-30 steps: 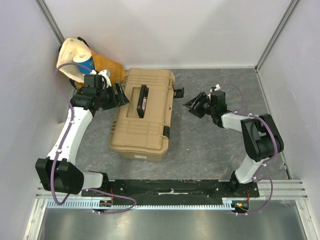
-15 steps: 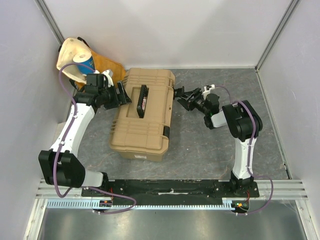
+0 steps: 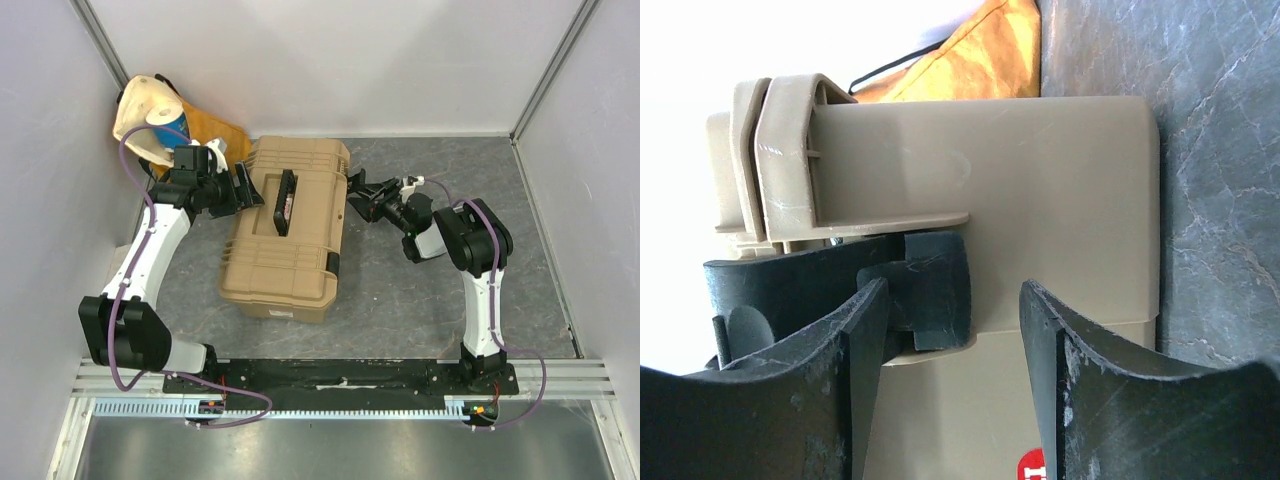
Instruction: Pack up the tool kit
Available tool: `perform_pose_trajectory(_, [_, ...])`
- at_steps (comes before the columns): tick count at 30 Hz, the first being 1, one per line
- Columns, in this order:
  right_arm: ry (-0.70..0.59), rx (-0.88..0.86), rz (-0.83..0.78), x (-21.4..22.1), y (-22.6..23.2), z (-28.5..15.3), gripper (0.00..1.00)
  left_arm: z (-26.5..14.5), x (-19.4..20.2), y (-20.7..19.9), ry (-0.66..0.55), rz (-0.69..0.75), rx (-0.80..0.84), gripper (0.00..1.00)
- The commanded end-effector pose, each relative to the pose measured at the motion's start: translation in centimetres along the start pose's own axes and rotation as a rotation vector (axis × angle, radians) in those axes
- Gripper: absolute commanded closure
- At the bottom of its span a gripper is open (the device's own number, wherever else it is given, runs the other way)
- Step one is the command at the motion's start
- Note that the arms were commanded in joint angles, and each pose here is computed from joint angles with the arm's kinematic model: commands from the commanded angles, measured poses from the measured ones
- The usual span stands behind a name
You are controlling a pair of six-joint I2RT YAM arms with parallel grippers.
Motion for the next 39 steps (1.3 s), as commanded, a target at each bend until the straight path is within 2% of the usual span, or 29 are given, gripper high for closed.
perform_pose_trajectory(1, [0.022,-0.333,-0.124,1.2,6.0,-0.3,0.38,0.0,-1.7,-0.9,-0.059,-0.01,0.04,0.18])
perform_pose_trajectory(5, [0.023,-0.358,-0.119,1.6,6.1,-0.2,0.38,0.0,-1.7,-0.8,-0.059,-0.015,0.037,0.18])
perform_pose_trajectory(13, [0.011,-0.428,0.062,3.8,6.4,-0.4,0.37,-0.1,-1.6,-0.8,-0.062,-0.024,0.034,0.2])
perform_pose_trajectory(20, [-0.02,-0.524,0.11,5.3,10.4,-0.9,0.46,-0.3,-1.5,-0.9,-0.065,-0.029,0.039,0.2])
perform_pose_trajectory(29, [-0.01,-0.626,0.155,6.7,14.0,-1.1,0.48,-0.2,-1.3,-0.9,-0.053,-0.032,0.046,0.21])
perform_pose_trajectory(34, [0.017,-0.61,0.118,7.0,13.5,-0.8,0.44,-0.1,-1.3,-0.8,-0.051,-0.031,0.044,0.21])
perform_pose_trajectory(39, [0.07,-0.536,0.127,7.6,10.4,0.5,0.31,0.1,-1.2,-0.8,-0.048,-0.032,0.042,0.21])
Point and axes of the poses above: each gripper's point midway between its finger pads, its own z axis out along the fingers, its own y axis along the line the jaws close on, x = y × z, the point moved 8 cm from there along -z, back along the fingers, and after that the axes turned 3 degrees about z, right-handed, at the moved point
